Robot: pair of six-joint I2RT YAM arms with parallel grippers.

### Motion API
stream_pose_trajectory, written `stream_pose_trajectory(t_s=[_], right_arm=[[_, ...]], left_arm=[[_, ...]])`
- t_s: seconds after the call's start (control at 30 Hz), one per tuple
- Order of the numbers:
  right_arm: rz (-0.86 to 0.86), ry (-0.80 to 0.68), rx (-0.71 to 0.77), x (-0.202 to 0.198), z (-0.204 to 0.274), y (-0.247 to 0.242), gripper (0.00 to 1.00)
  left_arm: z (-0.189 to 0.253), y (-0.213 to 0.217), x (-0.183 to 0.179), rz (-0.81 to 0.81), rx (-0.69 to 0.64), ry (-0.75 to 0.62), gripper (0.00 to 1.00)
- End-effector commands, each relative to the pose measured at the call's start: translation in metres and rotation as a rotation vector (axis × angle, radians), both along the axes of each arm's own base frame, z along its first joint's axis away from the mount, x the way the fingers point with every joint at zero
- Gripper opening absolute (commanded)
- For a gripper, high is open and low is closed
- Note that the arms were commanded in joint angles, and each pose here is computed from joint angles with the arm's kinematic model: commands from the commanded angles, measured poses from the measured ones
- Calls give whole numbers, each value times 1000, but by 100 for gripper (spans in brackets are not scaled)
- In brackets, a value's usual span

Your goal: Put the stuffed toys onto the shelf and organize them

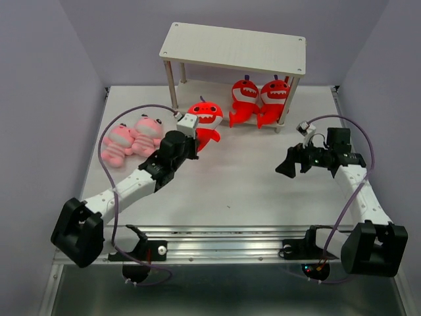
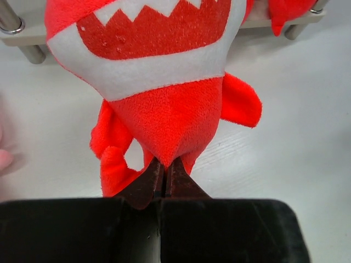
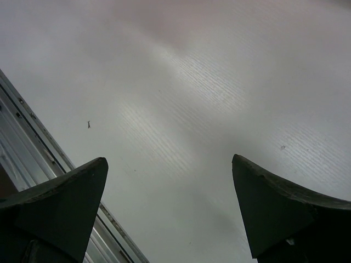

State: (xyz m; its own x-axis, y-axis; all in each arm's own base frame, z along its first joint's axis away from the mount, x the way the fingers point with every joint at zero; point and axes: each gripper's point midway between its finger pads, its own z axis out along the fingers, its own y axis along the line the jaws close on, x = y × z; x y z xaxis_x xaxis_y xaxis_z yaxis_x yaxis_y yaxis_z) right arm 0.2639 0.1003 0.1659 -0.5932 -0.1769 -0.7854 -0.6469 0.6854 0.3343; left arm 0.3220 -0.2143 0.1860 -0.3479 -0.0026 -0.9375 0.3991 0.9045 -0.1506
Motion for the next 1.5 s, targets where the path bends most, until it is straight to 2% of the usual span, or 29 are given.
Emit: stream_pose_trajectory(t_s=[0.0, 0.07, 0.2, 0.27, 0.3, 0.37, 0.4, 0.43, 0.77, 1.13, 1.47], right_arm=[[32, -93, 56, 7, 10, -4, 100], [28, -95, 63, 8, 11, -6, 100], [12, -98, 54, 9, 11, -10, 100], [2, -107, 41, 8, 12, -11, 100], [0, -106, 40, 7, 11, -11, 100], [-9, -113, 38, 7, 13, -14, 100], [-9, -115, 39, 7, 13, -14, 100], [-9, -119, 36, 7, 14, -14, 100], [-22, -129, 29, 8, 15, -17, 100], [-22, -130, 23, 8, 14, -18, 100], [-37, -125, 14, 10, 12, -22, 100]], left_arm=[[36, -7, 40, 22, 33, -116, 0], [43, -10, 56, 34, 41, -132, 0], [24, -19, 90, 67, 90, -91, 0], [32, -21, 107, 88, 85, -103, 0], [20, -21, 115, 102, 104, -77, 0], [32, -25, 130, 123, 96, -96, 0], [20, -27, 136, 129, 114, -71, 0], [32, -30, 145, 139, 103, -90, 0], [15, -42, 201, 173, 95, -32, 0], [5, -43, 228, 213, 55, 0, 0], [-6, -63, 238, 154, 17, 33, 0]])
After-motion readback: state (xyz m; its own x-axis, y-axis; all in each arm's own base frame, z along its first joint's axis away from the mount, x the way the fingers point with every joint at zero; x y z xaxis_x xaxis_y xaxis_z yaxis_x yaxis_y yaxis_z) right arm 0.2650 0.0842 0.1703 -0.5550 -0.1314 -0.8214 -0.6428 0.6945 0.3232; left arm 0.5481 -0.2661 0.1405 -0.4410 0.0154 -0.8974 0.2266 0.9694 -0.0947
